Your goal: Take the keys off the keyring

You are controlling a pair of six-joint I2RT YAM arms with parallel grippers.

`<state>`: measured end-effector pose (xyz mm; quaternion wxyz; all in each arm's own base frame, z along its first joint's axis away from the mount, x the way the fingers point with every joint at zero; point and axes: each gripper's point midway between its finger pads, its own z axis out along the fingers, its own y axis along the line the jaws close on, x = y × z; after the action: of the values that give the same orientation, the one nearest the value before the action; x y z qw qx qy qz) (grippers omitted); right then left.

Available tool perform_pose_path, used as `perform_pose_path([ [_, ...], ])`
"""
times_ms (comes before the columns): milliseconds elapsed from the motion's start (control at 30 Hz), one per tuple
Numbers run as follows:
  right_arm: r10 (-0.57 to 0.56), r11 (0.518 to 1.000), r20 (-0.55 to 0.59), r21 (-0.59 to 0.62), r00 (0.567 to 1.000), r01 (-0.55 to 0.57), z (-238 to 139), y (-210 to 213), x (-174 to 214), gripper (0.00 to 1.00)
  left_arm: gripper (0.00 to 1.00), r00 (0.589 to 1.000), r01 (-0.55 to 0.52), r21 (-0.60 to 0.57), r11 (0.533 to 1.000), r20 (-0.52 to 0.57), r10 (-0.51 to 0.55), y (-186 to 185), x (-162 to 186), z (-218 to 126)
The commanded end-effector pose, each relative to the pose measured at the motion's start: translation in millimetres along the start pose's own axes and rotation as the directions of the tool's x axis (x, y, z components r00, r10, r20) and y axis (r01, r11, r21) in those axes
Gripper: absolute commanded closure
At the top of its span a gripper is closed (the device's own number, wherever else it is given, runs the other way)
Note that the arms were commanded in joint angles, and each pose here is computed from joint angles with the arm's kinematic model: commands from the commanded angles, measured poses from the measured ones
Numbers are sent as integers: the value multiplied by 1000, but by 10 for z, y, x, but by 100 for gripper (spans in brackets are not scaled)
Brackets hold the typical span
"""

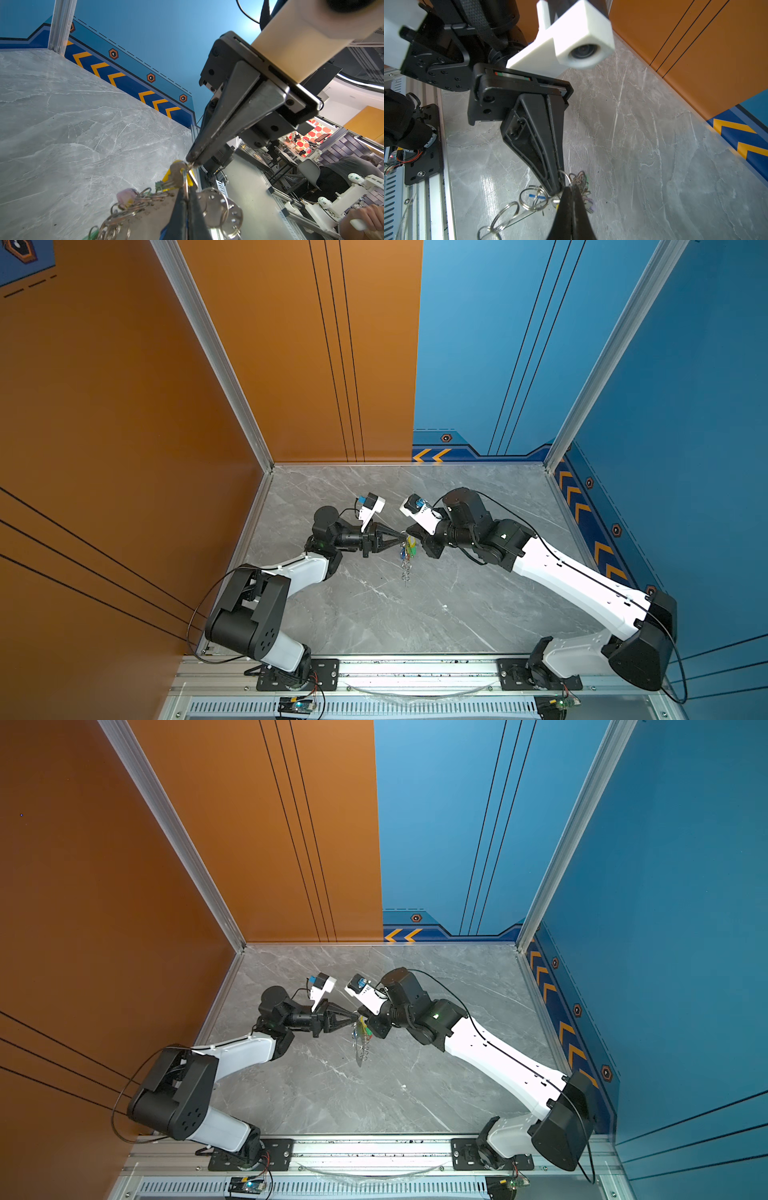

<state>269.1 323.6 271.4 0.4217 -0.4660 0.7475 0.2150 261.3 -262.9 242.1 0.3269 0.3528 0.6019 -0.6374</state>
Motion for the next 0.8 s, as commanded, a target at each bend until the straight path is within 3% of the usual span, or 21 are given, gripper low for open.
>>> perform_pose_path([
  [0, -56, 996, 140, 71, 988, 47, -280, -92, -482, 100, 100, 998, 2, 90, 996, -64, 3, -131, 93, 69],
  [767, -114, 979, 136, 184, 984, 88, -342, -261, -555, 100, 100, 997, 21, 99, 995, -75, -14, -126, 125, 87],
])
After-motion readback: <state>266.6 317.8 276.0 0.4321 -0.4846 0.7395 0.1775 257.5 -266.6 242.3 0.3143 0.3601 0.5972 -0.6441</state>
